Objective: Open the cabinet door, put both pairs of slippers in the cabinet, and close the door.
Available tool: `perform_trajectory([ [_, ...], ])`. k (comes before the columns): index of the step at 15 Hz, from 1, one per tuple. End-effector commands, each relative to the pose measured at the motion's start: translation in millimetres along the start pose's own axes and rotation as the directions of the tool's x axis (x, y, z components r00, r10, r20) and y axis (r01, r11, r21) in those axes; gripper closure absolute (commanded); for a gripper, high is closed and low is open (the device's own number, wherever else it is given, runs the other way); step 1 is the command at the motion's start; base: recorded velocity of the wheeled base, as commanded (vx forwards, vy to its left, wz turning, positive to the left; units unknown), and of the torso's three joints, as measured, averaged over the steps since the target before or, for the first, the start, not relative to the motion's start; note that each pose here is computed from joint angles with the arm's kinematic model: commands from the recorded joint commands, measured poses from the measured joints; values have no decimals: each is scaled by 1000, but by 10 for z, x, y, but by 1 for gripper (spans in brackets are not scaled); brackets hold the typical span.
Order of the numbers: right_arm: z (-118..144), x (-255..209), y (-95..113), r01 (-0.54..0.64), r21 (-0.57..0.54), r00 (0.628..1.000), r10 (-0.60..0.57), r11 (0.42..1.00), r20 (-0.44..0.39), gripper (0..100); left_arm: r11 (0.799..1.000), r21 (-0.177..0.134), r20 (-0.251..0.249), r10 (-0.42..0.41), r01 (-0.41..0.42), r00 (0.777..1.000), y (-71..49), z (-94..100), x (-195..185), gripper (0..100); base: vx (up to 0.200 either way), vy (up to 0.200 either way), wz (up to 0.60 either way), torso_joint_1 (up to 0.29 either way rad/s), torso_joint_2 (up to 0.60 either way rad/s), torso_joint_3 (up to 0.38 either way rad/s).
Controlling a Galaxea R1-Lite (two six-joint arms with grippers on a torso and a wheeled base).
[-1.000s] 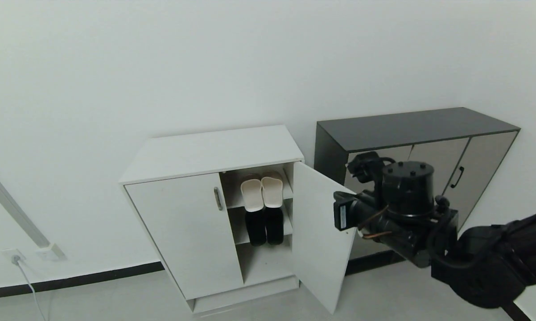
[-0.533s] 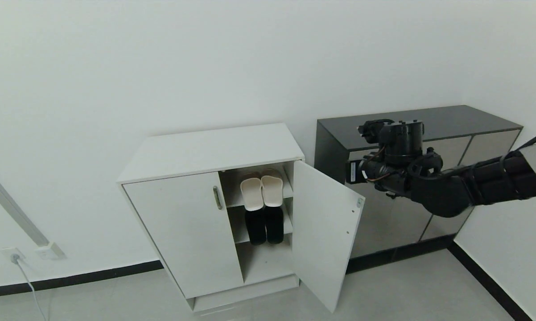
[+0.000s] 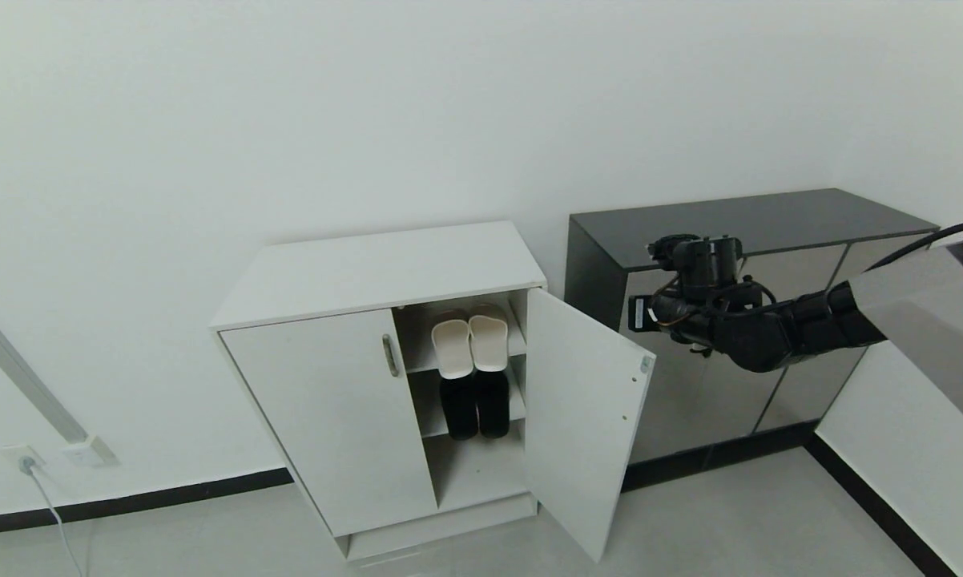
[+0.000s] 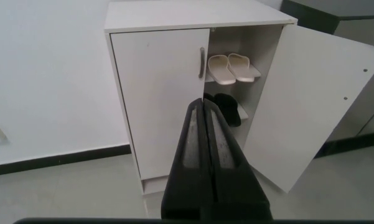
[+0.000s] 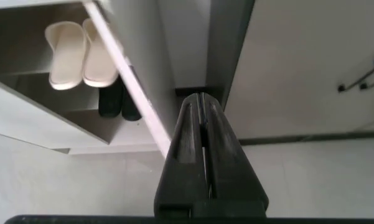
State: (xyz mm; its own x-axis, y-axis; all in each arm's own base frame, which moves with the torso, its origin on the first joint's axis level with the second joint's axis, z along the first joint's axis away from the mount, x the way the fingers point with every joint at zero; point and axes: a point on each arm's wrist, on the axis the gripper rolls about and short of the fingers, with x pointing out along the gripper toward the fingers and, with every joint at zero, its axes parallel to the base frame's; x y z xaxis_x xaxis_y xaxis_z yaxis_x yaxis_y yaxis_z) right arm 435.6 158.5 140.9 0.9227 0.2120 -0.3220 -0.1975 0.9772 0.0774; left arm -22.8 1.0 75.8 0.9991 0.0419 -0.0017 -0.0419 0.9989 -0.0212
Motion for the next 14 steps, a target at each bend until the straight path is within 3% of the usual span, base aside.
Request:
perform_trajectory([
  [1, -109, 104, -18, 7, 5, 1000, -7, 1000, -25, 100, 1000, 0, -1, 1, -1, 1000, 0, 0, 1, 100, 0, 0, 0, 0, 0, 0],
  [7, -208, 138, -63, 22, 1, 997, -22, 1000, -74, 100, 1000, 0, -1, 0, 0, 1000, 0, 0, 1, 100, 0, 0, 0, 0, 0, 0],
  [14, -320, 69, 30, 6, -14, 992, -8, 1000, -125, 100, 1000, 0, -1, 1, -1, 1000, 0, 0, 1, 100, 0, 0, 0, 0, 0, 0],
])
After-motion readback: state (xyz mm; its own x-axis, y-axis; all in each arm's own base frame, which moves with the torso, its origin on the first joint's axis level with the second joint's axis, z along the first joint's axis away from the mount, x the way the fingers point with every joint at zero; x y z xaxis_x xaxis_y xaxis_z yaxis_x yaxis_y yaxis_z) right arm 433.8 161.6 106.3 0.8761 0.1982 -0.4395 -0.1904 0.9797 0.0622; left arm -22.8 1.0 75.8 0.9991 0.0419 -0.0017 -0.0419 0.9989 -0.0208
